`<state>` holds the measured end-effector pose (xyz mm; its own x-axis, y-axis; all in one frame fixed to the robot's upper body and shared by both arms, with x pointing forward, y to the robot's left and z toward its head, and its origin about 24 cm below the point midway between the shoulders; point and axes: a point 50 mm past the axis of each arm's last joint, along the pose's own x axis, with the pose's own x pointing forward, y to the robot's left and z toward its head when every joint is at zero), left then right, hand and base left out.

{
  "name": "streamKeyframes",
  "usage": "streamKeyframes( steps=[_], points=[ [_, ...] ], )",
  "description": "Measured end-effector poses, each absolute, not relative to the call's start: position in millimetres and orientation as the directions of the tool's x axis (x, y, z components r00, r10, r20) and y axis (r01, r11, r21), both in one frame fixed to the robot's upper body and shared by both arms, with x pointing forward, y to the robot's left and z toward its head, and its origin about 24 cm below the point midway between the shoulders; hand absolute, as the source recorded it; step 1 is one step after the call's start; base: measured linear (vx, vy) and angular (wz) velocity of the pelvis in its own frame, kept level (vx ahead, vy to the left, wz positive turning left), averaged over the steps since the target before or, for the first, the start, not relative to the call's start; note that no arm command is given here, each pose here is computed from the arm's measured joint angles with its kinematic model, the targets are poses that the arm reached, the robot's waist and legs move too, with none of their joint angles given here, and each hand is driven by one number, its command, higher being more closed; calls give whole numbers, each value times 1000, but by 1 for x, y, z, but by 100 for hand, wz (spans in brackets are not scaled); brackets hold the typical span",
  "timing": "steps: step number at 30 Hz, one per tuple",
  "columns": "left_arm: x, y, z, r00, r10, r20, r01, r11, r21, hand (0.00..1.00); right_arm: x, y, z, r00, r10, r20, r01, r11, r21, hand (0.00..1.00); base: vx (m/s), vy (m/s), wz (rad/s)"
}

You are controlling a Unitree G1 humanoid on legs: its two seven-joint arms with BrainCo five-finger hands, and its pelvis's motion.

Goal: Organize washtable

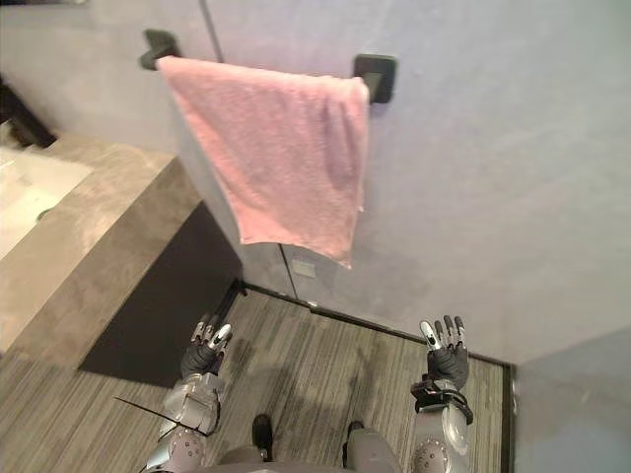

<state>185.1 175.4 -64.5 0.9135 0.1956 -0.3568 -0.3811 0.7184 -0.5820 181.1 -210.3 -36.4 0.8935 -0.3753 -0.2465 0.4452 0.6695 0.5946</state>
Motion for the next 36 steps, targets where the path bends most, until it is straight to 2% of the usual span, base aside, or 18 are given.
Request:
streamKeyframes(
  steps=[4,11,17,21,25,32,36],
  points=[
    [169,183,-67,884,265,-385,-460,641,-615,0,184,-205,-36,901,-358,-243,430,675,600,0,-119,-127,104],
    [153,190,-70,866,291,-407,-492,640,-590,0,178,-206,-32,894,-390,-223,438,647,624,0,-201,-84,129],
    [184,180,-63,904,230,-361,-415,675,-609,0,151,-233,-44,823,-493,-284,558,606,567,0,-94,156,170],
    [186,187,-61,907,234,-350,-407,702,-585,0,137,-228,-61,780,-505,-369,621,556,553,0,-85,260,127],
    [185,191,-60,905,238,-353,-409,717,-564,0,151,-218,-58,814,-463,-350,577,576,579,0,-1,322,66],
    [185,211,-47,915,280,-291,-380,840,-388,0,159,-195,-58,859,-359,-366,512,606,609,0,-49,190,6],
    [191,209,-42,916,307,-257,-390,830,-400,0,158,-189,-58,868,-332,-369,495,619,609,0,50,-123,31]
  ],
)
